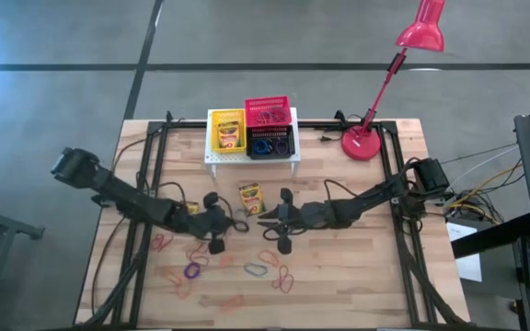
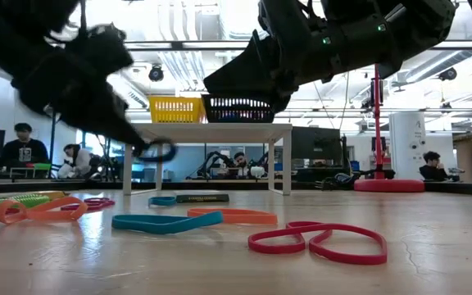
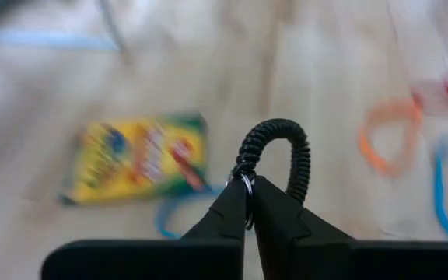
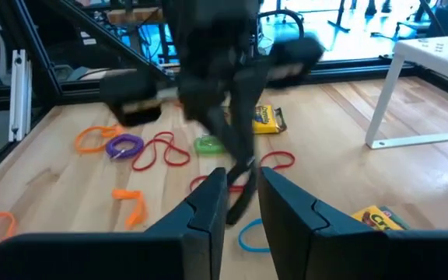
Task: Pick & Place Office Desk Supplies
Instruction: Put the black spring keychain into the black bin
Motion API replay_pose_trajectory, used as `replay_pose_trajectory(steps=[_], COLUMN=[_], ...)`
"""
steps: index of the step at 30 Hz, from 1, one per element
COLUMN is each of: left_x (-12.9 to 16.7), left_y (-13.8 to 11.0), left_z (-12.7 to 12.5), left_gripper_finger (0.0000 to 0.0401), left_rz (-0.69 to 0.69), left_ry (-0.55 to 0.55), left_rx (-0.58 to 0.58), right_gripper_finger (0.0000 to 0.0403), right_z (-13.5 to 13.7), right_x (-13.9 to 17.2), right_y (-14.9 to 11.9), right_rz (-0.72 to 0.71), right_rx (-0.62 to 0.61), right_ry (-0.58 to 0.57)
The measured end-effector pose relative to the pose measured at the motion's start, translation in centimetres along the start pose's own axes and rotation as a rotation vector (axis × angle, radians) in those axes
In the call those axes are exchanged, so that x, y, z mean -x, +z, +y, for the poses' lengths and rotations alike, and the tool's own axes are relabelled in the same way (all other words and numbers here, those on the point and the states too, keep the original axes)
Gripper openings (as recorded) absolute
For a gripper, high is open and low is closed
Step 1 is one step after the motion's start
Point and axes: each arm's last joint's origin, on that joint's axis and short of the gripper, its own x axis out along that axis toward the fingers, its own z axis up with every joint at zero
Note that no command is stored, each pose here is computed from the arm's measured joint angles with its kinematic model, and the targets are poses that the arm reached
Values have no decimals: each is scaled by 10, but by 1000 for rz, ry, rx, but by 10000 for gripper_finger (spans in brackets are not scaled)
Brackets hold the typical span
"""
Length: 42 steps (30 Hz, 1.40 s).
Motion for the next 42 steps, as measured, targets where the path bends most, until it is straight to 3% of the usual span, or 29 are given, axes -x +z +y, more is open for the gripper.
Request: replay_pose_trajectory(steps=[7, 16, 35, 42], left_x=[10, 10, 11, 11], left_y=[19, 24, 28, 28], left_z=[3, 1, 0, 0], left_gripper_finger=[13, 14, 15, 15], left_rz=[-163, -215, -256, -260], left_ry=[59, 46, 32, 30], left_rx=[80, 115, 141, 144], right_gripper_finger=[118, 181, 185, 161], right_z=[0, -4, -8, -11], right_x=[0, 0, -6, -10], right_y=[0, 1, 13, 13], right_rz=[1, -16, -40, 22], right_rx=[-60, -71, -67, -70], right_ry=[-3, -84, -47, -71])
